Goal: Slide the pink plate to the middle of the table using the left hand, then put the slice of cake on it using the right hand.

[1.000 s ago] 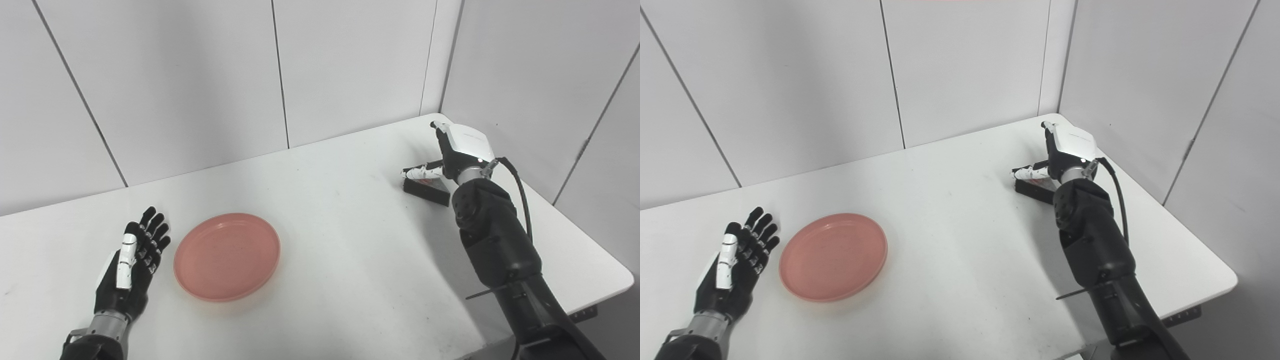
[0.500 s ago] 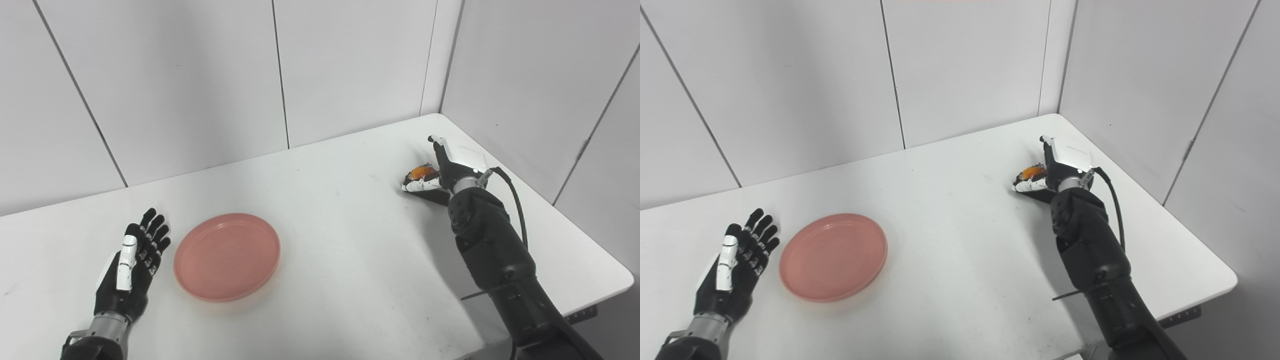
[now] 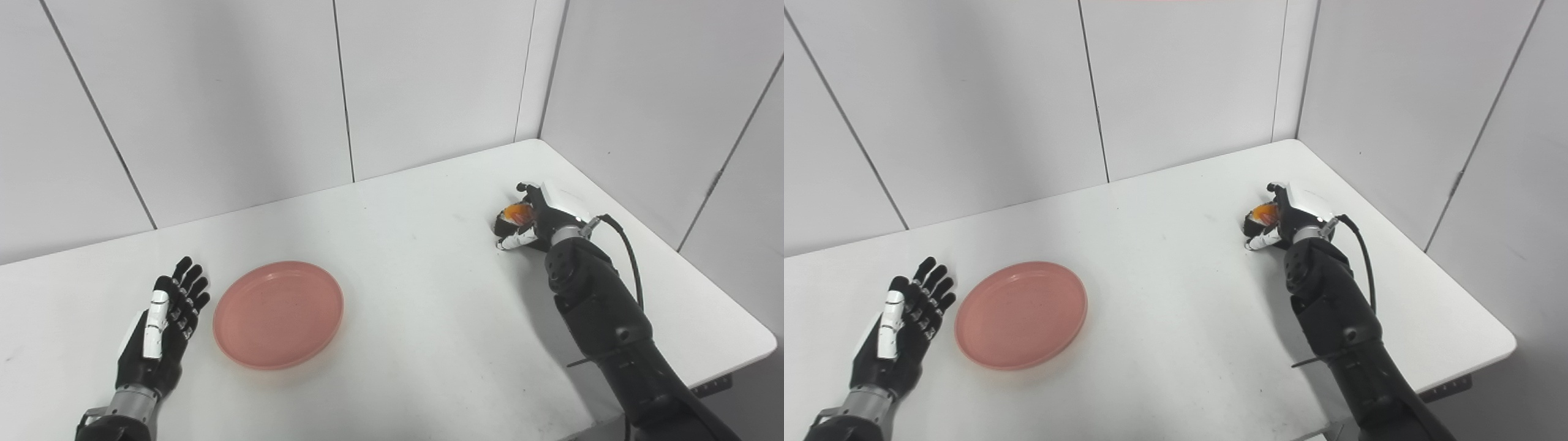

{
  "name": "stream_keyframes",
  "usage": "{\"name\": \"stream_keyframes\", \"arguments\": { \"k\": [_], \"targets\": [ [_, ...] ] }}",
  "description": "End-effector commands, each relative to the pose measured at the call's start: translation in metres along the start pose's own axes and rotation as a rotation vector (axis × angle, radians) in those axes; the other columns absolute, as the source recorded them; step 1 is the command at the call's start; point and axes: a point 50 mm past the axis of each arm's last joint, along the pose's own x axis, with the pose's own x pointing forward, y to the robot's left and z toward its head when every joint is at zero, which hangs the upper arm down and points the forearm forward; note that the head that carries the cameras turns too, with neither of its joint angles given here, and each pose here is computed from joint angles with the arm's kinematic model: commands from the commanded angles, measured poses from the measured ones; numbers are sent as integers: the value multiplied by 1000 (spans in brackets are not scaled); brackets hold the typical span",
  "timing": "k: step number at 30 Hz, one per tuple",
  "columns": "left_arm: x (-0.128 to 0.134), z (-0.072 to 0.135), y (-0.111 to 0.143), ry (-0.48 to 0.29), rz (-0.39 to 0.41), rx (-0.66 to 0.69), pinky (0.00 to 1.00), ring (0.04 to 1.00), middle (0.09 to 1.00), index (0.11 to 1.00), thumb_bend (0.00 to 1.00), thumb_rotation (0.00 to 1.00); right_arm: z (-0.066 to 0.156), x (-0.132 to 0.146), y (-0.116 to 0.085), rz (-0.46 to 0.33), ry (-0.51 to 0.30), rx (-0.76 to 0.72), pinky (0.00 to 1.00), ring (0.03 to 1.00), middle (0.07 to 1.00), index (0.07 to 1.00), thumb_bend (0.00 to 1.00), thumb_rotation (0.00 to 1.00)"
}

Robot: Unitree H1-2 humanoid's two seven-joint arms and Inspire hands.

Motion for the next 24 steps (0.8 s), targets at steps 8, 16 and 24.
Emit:
{"name": "stream_keyframes", "arguments": {
  "k": [8, 16, 24],
  "targets": [
    [2, 8, -4, -24, -19, 24, 1000, 1000, 1000, 1000, 642, 1000, 6, 10, -26, -57, -7, 30, 277, 344, 482, 529, 532, 0],
    [2, 8, -10, -24, -16, 23, 1000, 1000, 1000, 998, 627, 1000, 12, 6, -37, -109, -33, 95, 325, 406, 454, 528, 520, 0],
    [2, 5, -28, -22, -30, 27, 1000, 1000, 999, 996, 610, 1000, 23, -5, -58, -206, -118, 170, 277, 357, 443, 533, 518, 0]
  ]
}}
